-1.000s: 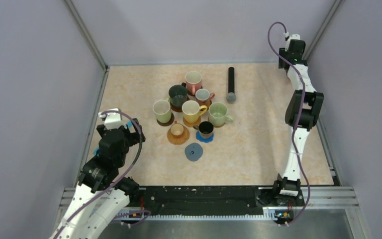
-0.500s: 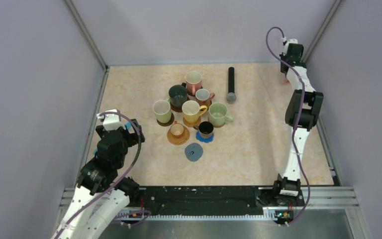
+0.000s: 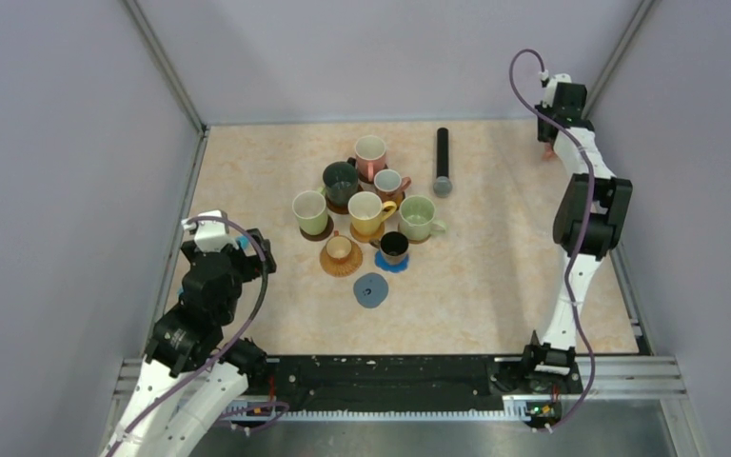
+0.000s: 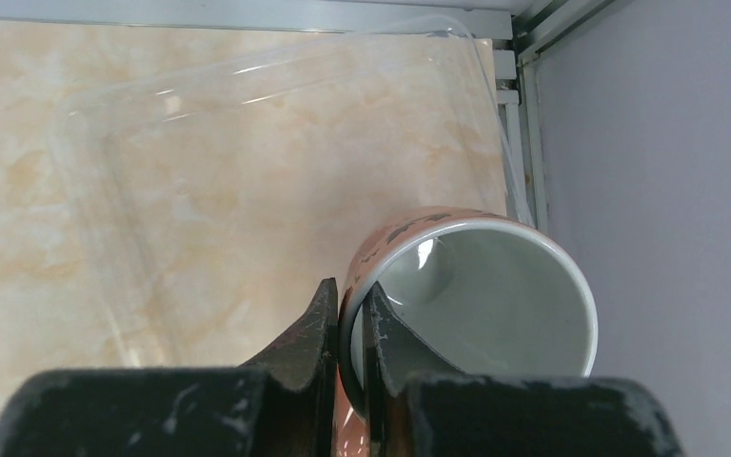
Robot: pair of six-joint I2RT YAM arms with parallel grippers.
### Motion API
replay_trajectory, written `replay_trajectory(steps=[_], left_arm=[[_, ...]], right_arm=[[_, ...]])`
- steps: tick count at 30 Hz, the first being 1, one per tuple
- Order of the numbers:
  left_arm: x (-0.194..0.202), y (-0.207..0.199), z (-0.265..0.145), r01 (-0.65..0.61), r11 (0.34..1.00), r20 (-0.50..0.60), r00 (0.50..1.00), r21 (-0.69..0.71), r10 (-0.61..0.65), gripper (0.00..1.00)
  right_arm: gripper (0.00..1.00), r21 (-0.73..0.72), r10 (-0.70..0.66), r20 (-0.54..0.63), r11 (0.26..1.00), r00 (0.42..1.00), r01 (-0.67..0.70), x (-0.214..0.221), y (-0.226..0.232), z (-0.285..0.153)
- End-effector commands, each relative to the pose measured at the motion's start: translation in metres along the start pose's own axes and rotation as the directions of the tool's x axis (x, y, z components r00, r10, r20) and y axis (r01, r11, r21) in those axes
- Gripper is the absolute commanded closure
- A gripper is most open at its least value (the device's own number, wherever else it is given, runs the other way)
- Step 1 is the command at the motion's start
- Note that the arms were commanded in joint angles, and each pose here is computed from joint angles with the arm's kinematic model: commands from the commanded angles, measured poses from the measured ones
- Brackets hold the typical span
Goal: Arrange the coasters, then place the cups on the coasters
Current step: Pick up the cup from the tray, then place the cup on the coaster.
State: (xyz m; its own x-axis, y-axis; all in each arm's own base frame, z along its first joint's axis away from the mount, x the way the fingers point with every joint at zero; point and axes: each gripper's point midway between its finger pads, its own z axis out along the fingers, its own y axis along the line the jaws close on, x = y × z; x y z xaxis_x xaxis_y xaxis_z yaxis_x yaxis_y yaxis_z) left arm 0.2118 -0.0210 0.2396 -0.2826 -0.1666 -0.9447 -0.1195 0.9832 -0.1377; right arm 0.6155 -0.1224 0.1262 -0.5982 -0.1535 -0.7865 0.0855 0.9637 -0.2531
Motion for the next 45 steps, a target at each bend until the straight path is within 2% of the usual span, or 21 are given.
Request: replay_trajectory(steps=[1,9,16,23,32,36,40,45], left_arm=[[-0.017,-0.002,-0.003,0.034,0.999,0.058,0.998,0.011,-0.035,0.01],[-0.016,-0.001,-0.003,0.031,1.000,0.054,0.998,0.004,-0.031,0.01],[-0.019,0.004,-0.005,0.037,0.999,0.072,0.997,-0.015,-0.036,0.01],[-0.018,0.001,-0.005,0.038,0.999,0.066,0.997,-0.001,-0.038,0.01],[-0.015,-0.002,-0.004,0.028,1.000,0.052,0.998,0.015,-0.029,0.01],[-0.015,-0.004,-0.003,0.024,1.000,0.048,0.999,0.020,-0.025,0.01],[-0.015,-0.004,-0.003,0.022,1.000,0.045,0.999,0.020,-0.023,0.01],[-0.015,-0.003,-0.004,0.025,0.999,0.051,0.998,0.019,-0.026,0.01]], right_arm=[[1.00,0.000,0.059,0.273,0.998,0.960,-0.061,-0.097,-0.018,-0.084],[1.00,-0.110,0.178,0.358,0.983,0.917,-0.148,-0.110,-0.001,-0.152],[1.00,-0.220,0.280,0.329,0.952,0.902,-0.214,-0.098,0.032,-0.196],[1.00,-0.341,0.248,0.306,0.930,0.919,-0.137,-0.084,0.087,-0.246],[1.00,-0.499,0.192,0.350,0.866,0.917,0.009,-0.070,0.153,-0.338],[1.00,-0.582,0.131,0.406,0.800,0.904,0.146,-0.059,0.192,-0.380],[1.00,-0.671,0.061,0.490,0.663,0.870,0.332,-0.039,0.237,-0.422],[1.00,-0.728,0.015,0.547,0.502,0.837,0.467,-0.018,0.277,-0.467]])
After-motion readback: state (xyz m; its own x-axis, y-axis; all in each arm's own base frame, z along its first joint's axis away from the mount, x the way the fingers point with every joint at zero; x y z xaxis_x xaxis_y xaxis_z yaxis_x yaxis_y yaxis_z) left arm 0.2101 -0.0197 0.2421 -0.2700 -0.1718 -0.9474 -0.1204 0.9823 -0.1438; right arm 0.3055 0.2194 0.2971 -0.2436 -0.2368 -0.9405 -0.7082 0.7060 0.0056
